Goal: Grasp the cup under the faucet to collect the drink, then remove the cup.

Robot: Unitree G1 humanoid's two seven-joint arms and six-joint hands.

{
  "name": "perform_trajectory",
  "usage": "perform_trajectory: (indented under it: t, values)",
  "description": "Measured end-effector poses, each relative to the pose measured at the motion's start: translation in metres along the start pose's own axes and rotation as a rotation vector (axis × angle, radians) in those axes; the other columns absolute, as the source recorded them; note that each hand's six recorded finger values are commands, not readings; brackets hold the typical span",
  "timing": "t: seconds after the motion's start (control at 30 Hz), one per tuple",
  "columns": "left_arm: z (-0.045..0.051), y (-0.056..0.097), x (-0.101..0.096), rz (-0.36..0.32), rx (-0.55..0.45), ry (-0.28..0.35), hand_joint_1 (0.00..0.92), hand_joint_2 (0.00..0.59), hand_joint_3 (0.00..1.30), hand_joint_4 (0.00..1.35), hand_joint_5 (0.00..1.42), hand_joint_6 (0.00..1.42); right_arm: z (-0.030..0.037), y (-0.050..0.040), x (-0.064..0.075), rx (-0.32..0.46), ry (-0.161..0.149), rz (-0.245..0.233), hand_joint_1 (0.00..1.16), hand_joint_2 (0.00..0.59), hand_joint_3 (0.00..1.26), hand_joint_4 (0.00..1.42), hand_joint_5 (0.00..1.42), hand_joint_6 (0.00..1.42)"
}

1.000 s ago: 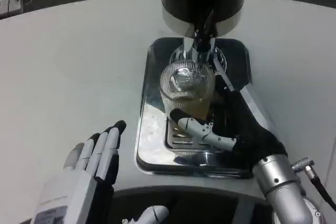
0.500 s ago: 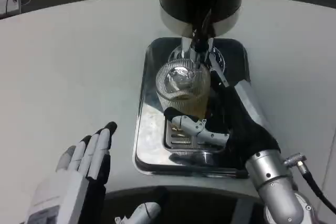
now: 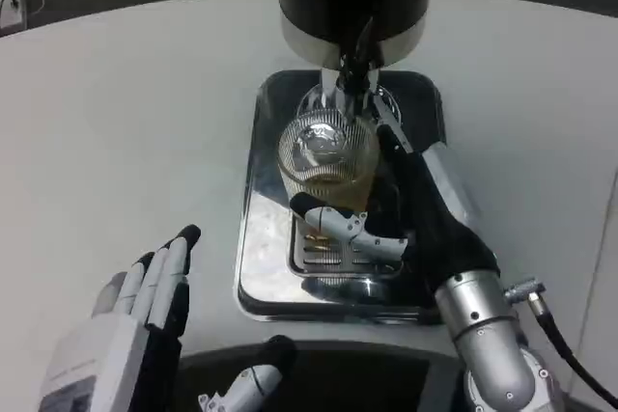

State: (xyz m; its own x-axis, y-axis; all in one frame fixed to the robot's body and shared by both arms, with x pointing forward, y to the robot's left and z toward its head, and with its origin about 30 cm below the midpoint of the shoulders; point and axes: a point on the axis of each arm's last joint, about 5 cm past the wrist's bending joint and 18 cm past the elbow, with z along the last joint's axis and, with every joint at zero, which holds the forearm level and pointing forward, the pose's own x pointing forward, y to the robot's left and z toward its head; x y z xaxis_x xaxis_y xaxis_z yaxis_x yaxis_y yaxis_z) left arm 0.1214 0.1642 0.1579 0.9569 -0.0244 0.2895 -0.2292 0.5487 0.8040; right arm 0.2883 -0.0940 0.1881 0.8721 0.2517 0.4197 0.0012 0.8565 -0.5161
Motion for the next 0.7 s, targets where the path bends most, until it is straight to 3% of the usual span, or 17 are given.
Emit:
perform_trajectory:
  t: [0.2, 0.43, 0.57, 0.7]
  values:
    - [0.0006, 0.001, 0.0, 0.006, -0.013, 0.015, 0.0, 0.175, 0.0, 0.0, 0.0, 0.0, 0.0003, 0.0021, 0.006, 0.021, 0.001, -0.014, 0.78, 0.185, 0.12, 0.23, 0.24, 0.32]
    - [0.0006, 0.002, 0.0, 0.012, -0.018, 0.03, 0.0, 0.176, 0.0, 0.0, 0.0, 0.0, 0.0025, 0.004, 0.009, 0.044, -0.009, -0.021, 0.85, 0.19, 0.19, 0.3, 0.37, 0.52]
    - [0.0009, 0.003, 0.001, 0.011, -0.019, 0.031, 0.0, 0.177, 0.0, 0.0, 0.0, 0.0, 0.0055, 0.0102, 0.01, 0.067, -0.016, -0.007, 0.91, 0.196, 0.26, 0.38, 0.52, 0.83]
    - [0.001, 0.003, 0.001, 0.012, -0.021, 0.034, 0.0, 0.177, 0.0, 0.0, 0.0, 0.0, 0.0088, 0.0148, 0.011, 0.077, -0.035, 0.008, 1.04, 0.23, 0.36, 0.51, 0.72, 1.15]
